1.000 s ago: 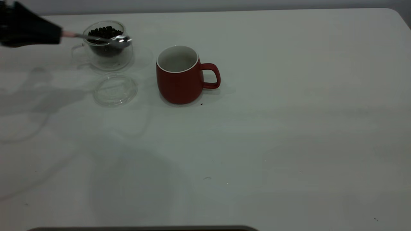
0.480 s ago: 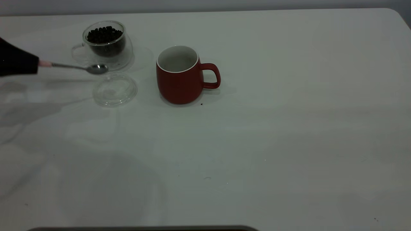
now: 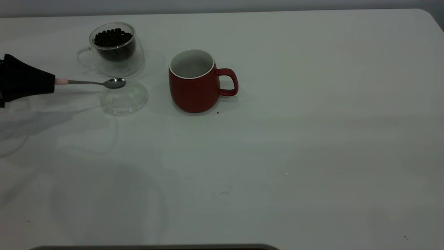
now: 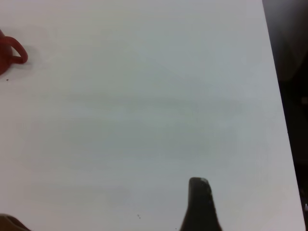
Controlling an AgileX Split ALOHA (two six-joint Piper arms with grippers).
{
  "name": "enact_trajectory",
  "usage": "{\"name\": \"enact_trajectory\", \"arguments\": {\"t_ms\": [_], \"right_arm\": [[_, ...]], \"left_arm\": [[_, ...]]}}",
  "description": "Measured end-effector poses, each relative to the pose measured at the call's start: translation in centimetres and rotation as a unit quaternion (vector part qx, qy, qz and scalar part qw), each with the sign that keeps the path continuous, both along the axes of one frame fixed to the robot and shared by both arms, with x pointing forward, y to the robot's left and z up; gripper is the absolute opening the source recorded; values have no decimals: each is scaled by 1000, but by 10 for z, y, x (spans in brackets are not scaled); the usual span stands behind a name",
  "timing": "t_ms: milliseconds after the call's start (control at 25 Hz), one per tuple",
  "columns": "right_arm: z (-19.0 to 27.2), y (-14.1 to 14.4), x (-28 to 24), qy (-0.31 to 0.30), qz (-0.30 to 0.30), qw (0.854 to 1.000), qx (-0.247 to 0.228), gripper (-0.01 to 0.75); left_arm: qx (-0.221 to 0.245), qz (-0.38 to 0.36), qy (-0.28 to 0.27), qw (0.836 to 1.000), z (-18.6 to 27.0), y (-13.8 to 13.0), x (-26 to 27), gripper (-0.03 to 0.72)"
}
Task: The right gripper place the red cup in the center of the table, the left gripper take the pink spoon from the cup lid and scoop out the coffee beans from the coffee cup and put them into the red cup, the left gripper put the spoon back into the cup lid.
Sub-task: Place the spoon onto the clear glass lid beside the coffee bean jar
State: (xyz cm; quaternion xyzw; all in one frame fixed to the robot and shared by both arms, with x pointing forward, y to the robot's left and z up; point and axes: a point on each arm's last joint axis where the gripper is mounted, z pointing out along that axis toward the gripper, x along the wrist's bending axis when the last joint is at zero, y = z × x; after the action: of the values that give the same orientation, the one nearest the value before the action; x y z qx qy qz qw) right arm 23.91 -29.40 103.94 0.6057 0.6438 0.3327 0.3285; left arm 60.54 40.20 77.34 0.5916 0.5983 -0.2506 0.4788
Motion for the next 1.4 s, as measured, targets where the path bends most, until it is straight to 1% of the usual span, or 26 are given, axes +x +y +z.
{"name": "enact_trajectory", "arguments": {"t_ms": [360, 560, 760, 1080, 1400], "right_arm": [[0, 0, 0, 0, 0, 1000, 0, 590], [0, 0, 0, 0, 0, 1000, 0, 590], [0, 0, 0, 0, 0, 1000, 0, 590], [0, 0, 0, 0, 0, 1000, 0, 590], [0, 0, 0, 0, 0, 1000, 0, 590]], "left_arm": [[19, 11, 2, 1000, -17, -5, 2, 119], [21, 5, 2, 1000, -19, -13, 4, 119], [40, -1, 10, 999, -23, -25, 8, 119], [42, 0, 9, 999, -23, -35, 13, 119], [42, -1, 9, 999, -23, -36, 13, 121]]}}
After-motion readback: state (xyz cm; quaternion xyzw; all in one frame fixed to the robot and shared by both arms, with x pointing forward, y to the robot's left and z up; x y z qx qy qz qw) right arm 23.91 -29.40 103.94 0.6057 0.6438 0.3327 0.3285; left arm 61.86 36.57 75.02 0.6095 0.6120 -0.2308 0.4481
